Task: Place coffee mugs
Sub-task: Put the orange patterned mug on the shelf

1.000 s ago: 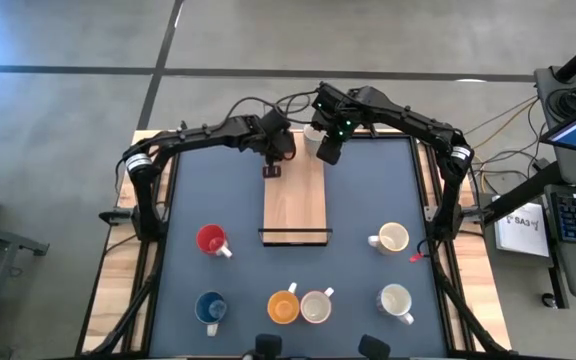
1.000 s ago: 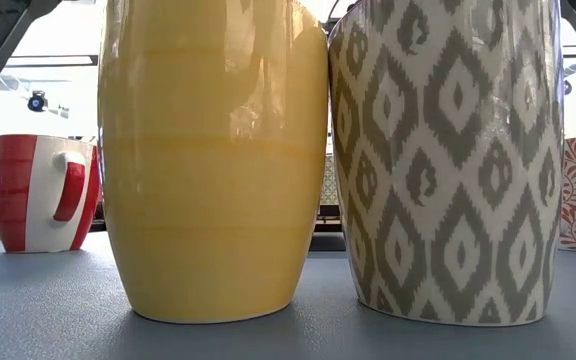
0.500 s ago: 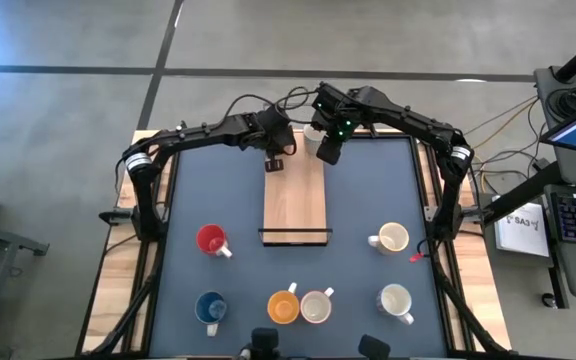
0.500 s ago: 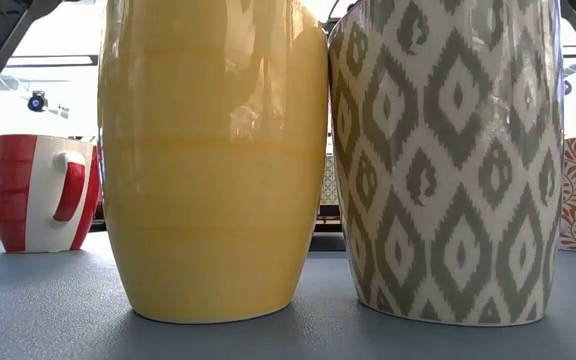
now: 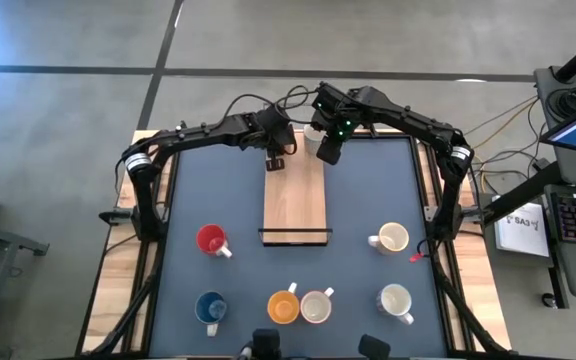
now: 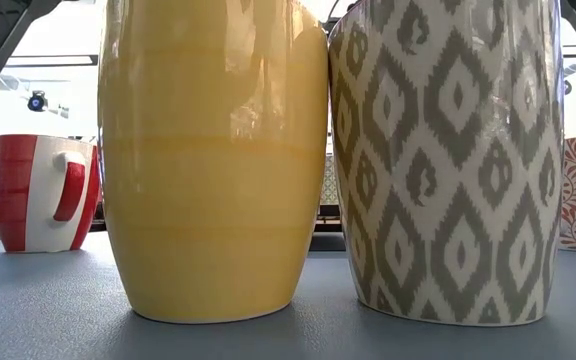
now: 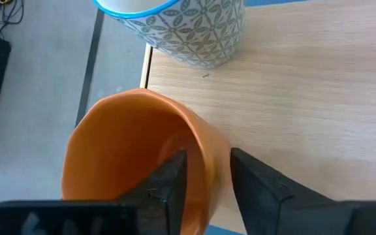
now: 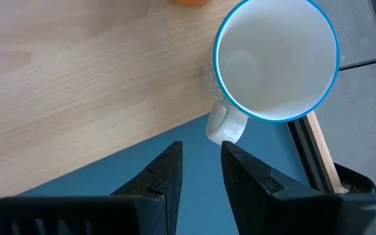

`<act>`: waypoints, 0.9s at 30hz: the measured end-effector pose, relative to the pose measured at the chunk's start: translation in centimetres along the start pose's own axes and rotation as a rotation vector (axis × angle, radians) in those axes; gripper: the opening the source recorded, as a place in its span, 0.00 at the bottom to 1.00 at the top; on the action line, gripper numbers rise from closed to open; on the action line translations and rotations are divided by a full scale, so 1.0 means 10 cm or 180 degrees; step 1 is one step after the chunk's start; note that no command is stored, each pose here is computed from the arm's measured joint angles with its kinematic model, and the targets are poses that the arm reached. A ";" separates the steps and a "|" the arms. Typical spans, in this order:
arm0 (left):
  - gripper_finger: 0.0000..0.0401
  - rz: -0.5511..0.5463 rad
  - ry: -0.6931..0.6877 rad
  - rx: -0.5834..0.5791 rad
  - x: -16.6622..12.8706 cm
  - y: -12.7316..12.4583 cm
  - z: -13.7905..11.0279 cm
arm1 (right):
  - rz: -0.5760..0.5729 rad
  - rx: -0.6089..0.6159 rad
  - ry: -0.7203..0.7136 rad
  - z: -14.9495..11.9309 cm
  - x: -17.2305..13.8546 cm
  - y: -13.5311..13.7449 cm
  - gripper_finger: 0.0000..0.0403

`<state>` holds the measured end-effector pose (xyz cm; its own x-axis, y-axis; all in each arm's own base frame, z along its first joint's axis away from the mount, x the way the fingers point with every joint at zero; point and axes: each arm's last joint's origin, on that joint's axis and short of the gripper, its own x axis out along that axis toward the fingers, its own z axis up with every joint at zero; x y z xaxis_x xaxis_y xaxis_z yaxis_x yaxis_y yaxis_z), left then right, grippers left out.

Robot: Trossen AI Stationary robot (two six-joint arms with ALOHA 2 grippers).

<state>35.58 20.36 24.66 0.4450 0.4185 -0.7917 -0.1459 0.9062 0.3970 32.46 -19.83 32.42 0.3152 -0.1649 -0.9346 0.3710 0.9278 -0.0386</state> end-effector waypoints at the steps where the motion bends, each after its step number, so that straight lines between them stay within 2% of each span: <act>1: 0.26 -0.0003 -0.0003 -0.0010 -0.01 0.00 0.00 | 0.0000 -0.0012 0.0001 0.00 0.00 0.00 0.24; 7: 0.28 -0.0018 -0.0024 -0.0066 -0.16 -0.02 0.02 | 0.0015 -0.0056 0.0074 -0.02 0.00 0.00 0.24; 12: 0.28 -0.0020 -0.0230 -0.0133 -0.43 -0.02 0.08 | 0.0013 -0.0065 0.0067 -0.02 -0.01 0.00 0.24; 15: 0.28 -0.0264 -0.0302 -0.0293 -0.59 -0.04 0.06 | 0.0025 -0.0011 0.0123 -0.06 -0.05 0.01 0.24; 21: 0.28 -0.1010 -0.0397 -0.0785 -0.80 -0.16 0.05 | 0.0203 0.0302 0.0532 -0.20 -0.12 0.07 0.24; 23: 0.28 -0.1194 -0.0402 -0.0810 -0.85 -0.23 0.07 | 0.0314 0.0449 0.0717 -0.26 -0.14 0.12 0.24; 27: 0.28 -0.1342 -0.0286 -0.0769 -0.91 -0.39 0.09 | 0.0376 0.0623 0.1056 -0.39 -0.19 0.29 0.24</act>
<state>32.88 12.96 30.73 0.5823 0.0151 -0.8129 -0.1328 0.9882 -0.0768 29.53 -15.54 32.76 0.0782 0.0857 -0.9932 0.5187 0.8474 0.1139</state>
